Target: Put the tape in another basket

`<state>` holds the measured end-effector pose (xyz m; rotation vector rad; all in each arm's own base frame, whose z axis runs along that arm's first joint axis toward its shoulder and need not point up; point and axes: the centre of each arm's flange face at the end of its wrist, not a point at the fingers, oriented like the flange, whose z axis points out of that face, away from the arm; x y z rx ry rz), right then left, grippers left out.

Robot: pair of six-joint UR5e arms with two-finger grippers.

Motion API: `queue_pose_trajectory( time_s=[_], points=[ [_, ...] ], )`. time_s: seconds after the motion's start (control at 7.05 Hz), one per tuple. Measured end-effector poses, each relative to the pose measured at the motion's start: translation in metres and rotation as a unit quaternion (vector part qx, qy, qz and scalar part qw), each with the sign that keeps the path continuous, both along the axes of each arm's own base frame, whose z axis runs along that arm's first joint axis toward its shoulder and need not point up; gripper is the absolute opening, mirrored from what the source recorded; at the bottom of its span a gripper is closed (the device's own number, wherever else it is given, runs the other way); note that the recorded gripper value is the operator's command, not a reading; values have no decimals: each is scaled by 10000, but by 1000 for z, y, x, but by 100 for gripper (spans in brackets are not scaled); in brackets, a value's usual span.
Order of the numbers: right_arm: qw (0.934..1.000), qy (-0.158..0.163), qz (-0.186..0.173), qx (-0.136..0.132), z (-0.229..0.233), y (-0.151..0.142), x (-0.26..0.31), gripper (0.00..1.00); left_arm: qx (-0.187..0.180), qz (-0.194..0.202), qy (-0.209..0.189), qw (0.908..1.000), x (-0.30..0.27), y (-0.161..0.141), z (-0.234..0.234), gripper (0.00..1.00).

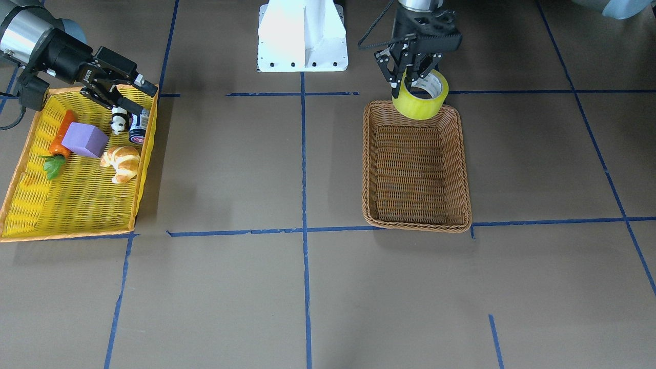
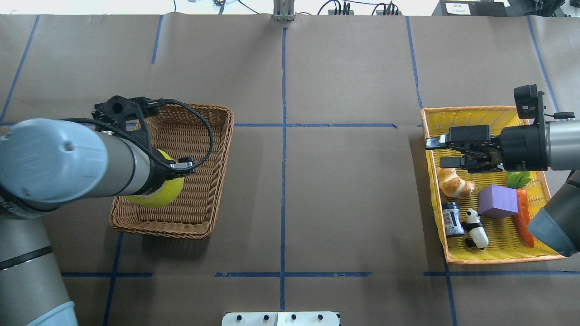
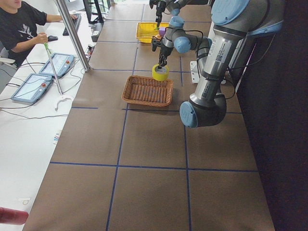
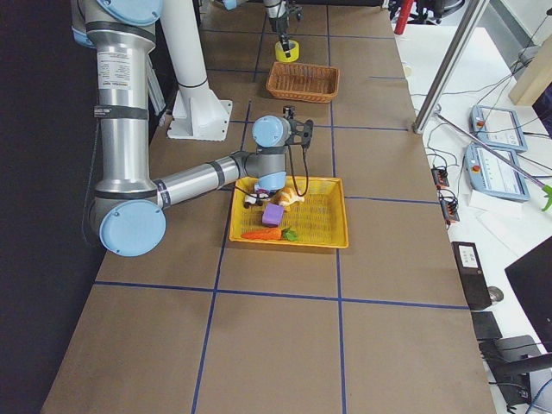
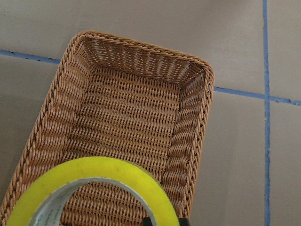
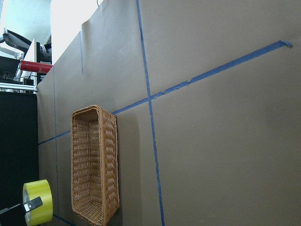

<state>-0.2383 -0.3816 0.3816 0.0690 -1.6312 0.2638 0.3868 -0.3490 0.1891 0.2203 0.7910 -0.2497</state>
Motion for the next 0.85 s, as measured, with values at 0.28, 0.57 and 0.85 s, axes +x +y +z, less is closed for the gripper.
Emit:
queue_pose_trajectory(
  time_s=[0.28, 0.57, 0.85],
  points=[
    [10000, 48, 9, -57, 5, 1, 2, 100, 137, 103, -116, 9998, 32, -24, 18, 0],
    [10000, 64, 3, -75, 6, 2, 2, 100, 228, 36, -64, 9997, 55, -56, 44, 0],
    [9999, 74, -8, -86, 7, 2, 1, 100, 217, 70, -202, 9995, 69, -73, 68, 0]
  ],
)
